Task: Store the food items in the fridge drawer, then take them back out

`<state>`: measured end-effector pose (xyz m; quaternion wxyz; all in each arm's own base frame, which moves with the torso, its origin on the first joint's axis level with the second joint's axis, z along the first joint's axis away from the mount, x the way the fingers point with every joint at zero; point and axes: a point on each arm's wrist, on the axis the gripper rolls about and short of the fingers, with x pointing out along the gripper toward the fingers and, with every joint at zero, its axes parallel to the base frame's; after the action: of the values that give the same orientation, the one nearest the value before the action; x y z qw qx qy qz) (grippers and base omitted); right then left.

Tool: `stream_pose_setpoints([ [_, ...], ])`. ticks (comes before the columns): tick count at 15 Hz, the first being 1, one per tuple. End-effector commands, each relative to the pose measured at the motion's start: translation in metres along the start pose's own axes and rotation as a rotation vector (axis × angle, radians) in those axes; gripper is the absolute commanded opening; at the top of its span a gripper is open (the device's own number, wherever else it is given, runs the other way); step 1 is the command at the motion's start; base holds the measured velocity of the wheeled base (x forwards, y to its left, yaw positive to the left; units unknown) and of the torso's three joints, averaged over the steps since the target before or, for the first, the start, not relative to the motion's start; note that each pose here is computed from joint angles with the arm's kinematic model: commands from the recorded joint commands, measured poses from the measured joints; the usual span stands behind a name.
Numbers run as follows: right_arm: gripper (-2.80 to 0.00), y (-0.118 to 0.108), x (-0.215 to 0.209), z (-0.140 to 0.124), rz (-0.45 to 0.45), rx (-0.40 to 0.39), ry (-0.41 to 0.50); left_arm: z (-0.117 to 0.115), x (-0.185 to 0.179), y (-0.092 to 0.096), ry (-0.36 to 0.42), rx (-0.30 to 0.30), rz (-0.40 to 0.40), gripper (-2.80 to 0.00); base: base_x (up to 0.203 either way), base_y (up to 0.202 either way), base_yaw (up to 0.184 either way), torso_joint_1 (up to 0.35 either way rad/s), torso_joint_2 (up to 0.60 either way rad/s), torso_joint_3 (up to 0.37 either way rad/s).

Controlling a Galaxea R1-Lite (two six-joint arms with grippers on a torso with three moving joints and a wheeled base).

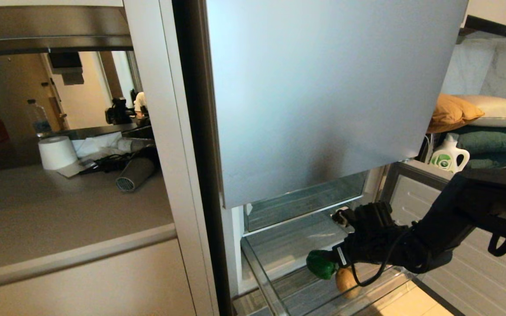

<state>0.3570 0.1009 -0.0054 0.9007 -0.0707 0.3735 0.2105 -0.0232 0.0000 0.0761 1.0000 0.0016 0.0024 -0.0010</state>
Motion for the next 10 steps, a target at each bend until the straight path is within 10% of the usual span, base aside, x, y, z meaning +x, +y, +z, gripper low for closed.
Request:
stream_pose_setpoints([
  [1, 0.00, -0.002, 0.012, 0.001, 0.000, -0.002, -0.003, 0.000, 0.000, 0.000, 0.000, 0.000, 0.001, -2.80, 0.000, 0.000, 0.000, 0.000, 0.00, 0.000],
  [10, 0.00, -0.005, 0.041, 0.001, 0.007, -0.062, -0.003, 0.000, 0.000, 0.000, 0.000, 0.000, -0.001, -2.80, 0.000, 0.000, 0.000, 0.000, 0.00, 0.000],
])
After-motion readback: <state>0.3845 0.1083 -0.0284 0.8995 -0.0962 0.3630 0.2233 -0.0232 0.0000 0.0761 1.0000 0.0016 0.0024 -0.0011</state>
